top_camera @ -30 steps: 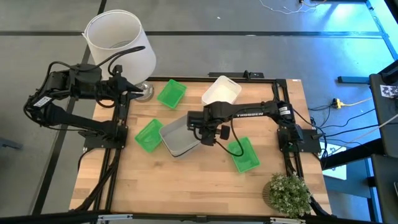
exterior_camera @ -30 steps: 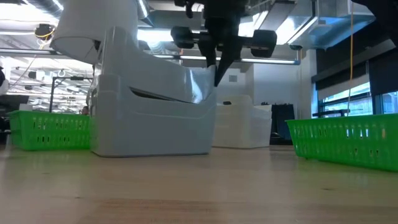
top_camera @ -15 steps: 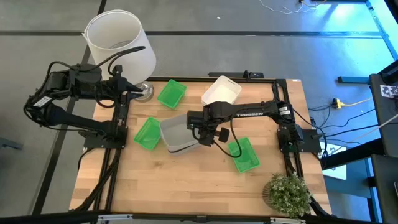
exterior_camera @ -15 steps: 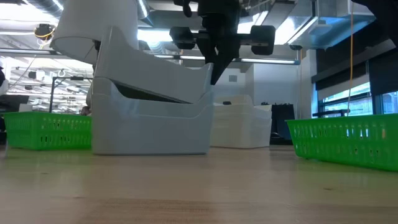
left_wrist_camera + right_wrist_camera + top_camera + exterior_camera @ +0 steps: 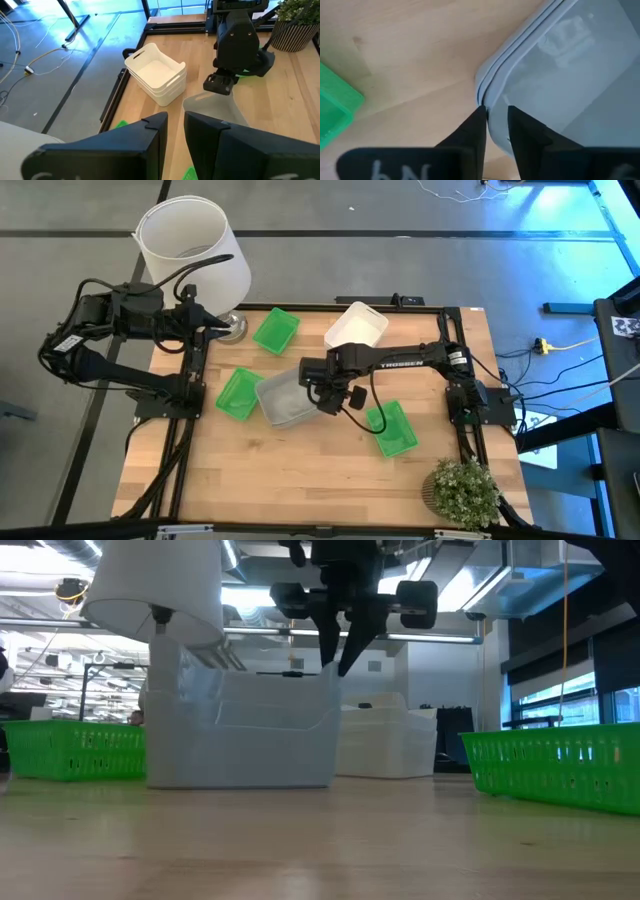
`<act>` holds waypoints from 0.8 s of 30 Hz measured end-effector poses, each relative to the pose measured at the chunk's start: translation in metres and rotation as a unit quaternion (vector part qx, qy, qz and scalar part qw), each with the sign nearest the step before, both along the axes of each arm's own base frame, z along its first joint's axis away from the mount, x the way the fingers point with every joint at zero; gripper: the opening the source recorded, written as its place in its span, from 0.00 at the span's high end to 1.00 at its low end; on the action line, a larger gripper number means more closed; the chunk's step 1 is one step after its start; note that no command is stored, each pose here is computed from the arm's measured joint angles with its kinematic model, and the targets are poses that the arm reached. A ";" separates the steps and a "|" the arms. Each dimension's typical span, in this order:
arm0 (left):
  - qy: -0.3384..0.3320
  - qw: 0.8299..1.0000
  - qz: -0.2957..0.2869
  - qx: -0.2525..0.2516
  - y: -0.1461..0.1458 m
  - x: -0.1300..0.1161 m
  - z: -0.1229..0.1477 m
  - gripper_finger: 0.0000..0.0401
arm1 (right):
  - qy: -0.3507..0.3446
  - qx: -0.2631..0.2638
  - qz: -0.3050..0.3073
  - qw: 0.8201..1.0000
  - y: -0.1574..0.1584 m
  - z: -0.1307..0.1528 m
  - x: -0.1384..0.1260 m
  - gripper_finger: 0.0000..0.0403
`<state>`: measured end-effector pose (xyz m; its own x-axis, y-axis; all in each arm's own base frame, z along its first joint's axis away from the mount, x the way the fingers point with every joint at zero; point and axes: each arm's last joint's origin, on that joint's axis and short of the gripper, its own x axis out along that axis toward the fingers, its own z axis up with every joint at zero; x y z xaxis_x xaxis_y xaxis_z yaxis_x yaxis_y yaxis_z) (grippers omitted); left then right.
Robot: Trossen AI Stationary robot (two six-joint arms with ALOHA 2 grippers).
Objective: Stack baskets by color
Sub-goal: Stack the top gray bin on the gray bins, then stack the middle green bin on the top green bin
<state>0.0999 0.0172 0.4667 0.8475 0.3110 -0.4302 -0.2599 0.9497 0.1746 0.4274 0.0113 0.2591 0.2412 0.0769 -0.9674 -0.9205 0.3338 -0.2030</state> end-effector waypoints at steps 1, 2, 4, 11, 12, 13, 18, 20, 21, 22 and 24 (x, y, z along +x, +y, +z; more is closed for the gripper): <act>0.000 1.000 0.000 0.000 0.000 0.000 0.000 0.86 | -0.001 -0.008 -0.001 1.000 0.000 0.000 0.000 0.80; 0.000 1.000 0.000 0.000 0.000 0.000 0.000 0.86 | -0.003 -0.018 -0.003 1.000 -0.001 0.000 0.001 0.80; 0.000 1.000 0.000 0.000 0.000 0.000 0.000 0.86 | -0.012 -0.031 -0.021 0.999 -0.002 0.005 0.002 0.80; 0.019 0.999 0.011 -0.023 0.000 -0.002 -0.005 0.86 | -0.061 0.017 -0.102 0.993 -0.001 0.056 0.003 0.80; 0.027 0.999 0.013 -0.028 0.000 -0.003 -0.006 0.86 | -0.064 0.027 -0.104 0.992 0.000 0.065 0.001 0.79; 0.035 0.999 0.015 -0.031 0.000 -0.004 -0.007 0.86 | -0.068 0.038 -0.109 0.991 0.000 0.074 -0.001 0.79; 0.075 0.995 0.033 -0.064 -0.001 -0.010 -0.016 0.86 | -0.103 0.085 -0.172 0.976 0.001 0.110 -0.009 0.79; 0.085 0.990 0.055 -0.095 -0.001 -0.012 -0.019 0.86 | -0.120 0.098 -0.195 0.968 0.001 0.119 -0.016 0.79; 0.085 0.986 0.072 -0.120 -0.002 -0.013 -0.020 0.86 | -0.122 0.105 -0.206 0.965 0.001 0.123 -0.019 0.79; 0.085 0.982 0.090 -0.145 -0.002 -0.015 -0.022 0.86 | -0.127 0.112 -0.220 0.961 0.001 0.129 -0.023 0.79; 0.085 0.969 0.129 -0.194 -0.002 -0.017 -0.025 0.86 | -0.127 0.123 -0.246 0.953 0.000 0.134 -0.028 0.79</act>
